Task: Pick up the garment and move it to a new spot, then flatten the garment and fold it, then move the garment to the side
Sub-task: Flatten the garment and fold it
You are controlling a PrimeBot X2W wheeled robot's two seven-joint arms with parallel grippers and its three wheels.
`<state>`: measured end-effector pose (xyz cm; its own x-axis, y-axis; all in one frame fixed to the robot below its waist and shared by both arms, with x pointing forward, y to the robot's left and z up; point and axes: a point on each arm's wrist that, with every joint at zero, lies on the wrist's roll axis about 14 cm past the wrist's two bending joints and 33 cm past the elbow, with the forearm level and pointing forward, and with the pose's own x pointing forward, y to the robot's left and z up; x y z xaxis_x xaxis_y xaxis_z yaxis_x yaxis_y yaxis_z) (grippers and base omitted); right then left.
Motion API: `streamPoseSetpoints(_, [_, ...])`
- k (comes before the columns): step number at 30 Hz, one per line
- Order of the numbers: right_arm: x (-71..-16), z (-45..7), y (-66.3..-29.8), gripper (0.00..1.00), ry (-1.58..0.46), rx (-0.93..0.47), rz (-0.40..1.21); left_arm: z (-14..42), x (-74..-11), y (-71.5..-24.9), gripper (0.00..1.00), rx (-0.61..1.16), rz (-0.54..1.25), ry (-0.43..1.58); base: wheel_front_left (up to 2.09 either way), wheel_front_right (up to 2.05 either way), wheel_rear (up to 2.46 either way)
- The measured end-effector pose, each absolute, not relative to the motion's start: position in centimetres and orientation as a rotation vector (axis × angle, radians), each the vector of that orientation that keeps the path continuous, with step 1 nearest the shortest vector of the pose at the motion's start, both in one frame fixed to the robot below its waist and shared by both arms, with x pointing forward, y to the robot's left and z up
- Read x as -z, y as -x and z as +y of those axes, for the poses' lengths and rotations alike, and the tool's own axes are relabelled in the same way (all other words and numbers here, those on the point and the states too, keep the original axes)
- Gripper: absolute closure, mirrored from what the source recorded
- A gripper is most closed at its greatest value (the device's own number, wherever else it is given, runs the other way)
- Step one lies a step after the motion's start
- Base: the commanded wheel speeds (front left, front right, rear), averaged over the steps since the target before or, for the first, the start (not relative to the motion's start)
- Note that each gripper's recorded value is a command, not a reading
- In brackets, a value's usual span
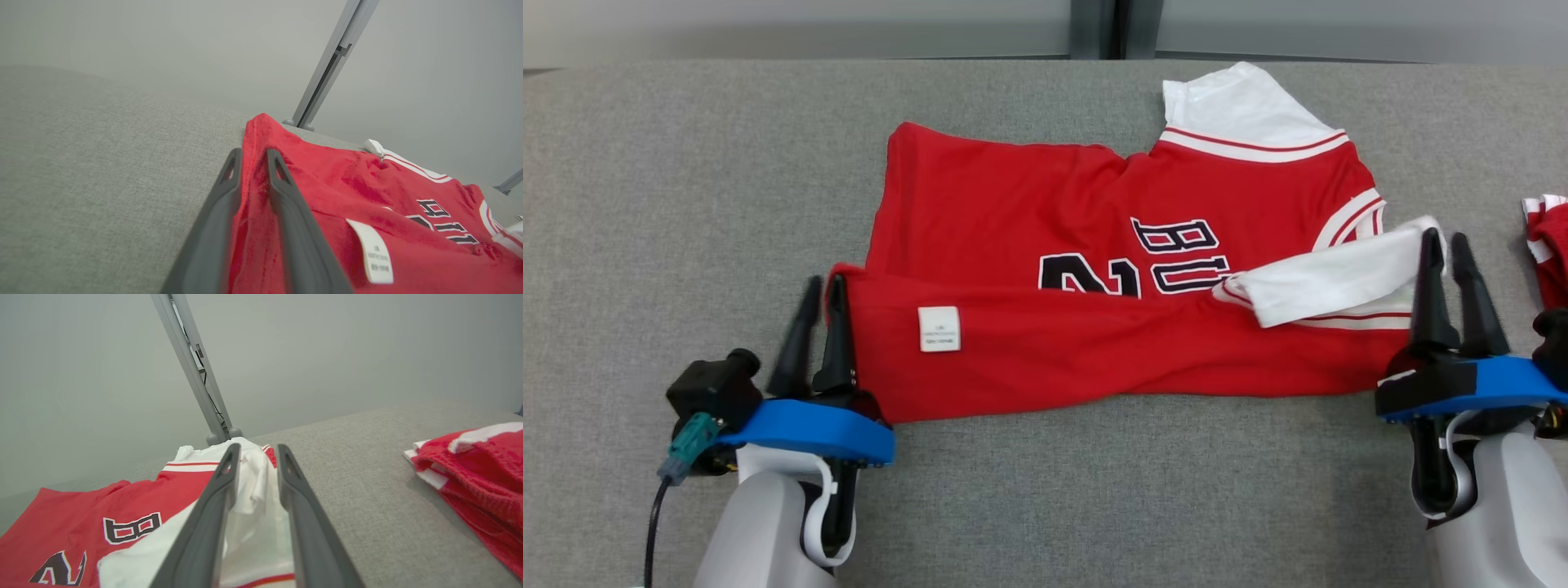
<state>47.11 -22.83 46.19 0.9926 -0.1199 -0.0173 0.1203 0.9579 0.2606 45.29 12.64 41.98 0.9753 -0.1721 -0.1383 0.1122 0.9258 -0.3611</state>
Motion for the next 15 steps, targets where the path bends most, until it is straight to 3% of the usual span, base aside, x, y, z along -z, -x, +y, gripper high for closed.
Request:
streamPoseSetpoints(6, [-46.3, -23.4, -45.3, 0.00, -0.194, 0.127, 0.011, 14.9, -42.9, -43.9, 0.00, 0.092, 0.135, 0.316, 0.00, 0.00, 0.00])
streamPoseSetpoints(15, [-43.7, -23.1, -38.7, 0.00, -0.148, 0.119, 0.119, 15.2, -40.2, -36.5, 0.00, 0.074, 0.249, 0.302, 0.00, 0.00, 0.00])
